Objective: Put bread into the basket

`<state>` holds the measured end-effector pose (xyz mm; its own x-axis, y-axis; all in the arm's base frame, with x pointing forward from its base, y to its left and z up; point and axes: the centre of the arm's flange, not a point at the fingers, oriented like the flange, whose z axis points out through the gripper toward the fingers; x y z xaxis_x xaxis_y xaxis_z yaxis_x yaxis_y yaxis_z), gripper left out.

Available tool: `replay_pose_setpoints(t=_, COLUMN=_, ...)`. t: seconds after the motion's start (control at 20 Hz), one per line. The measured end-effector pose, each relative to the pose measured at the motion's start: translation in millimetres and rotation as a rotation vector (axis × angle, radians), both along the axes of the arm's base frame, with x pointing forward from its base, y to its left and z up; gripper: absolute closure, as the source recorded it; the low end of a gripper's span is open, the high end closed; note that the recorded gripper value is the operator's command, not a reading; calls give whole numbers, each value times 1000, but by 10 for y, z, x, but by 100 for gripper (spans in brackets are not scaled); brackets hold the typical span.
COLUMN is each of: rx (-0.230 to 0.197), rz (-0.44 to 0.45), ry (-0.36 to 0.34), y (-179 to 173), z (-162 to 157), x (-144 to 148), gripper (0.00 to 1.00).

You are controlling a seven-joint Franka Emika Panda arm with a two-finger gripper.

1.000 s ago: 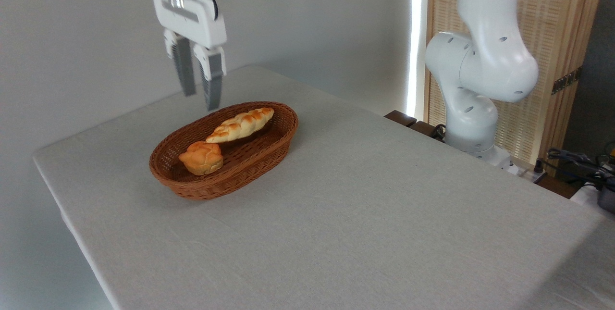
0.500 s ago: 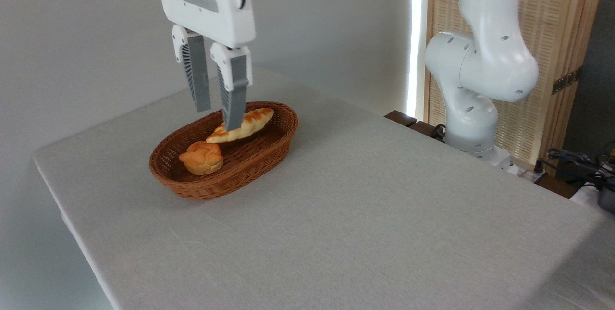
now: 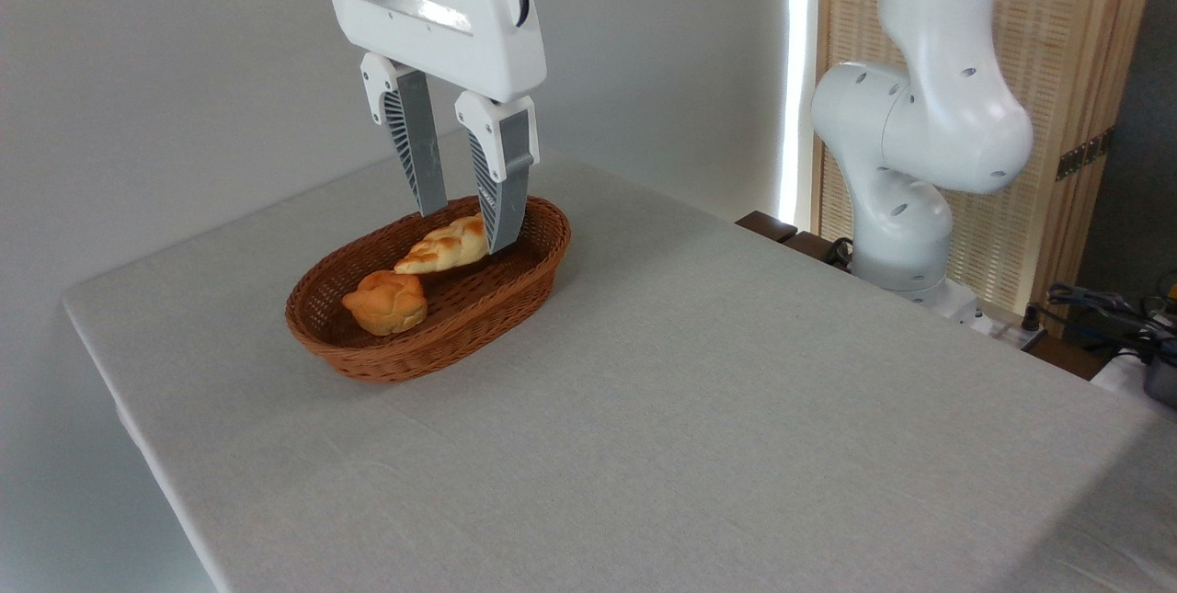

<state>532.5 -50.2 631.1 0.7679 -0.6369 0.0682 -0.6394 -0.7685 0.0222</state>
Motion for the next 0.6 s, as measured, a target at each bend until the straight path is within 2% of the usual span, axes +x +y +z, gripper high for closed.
replay_pose_setpoints(t=0.5, rx=2, rz=-27, ry=35, y=21, z=-6, x=182, gripper=0)
replay_pose_setpoints(t=0.6, rx=25, rz=-28, ry=35, y=41, z=-19, x=202, gripper=0)
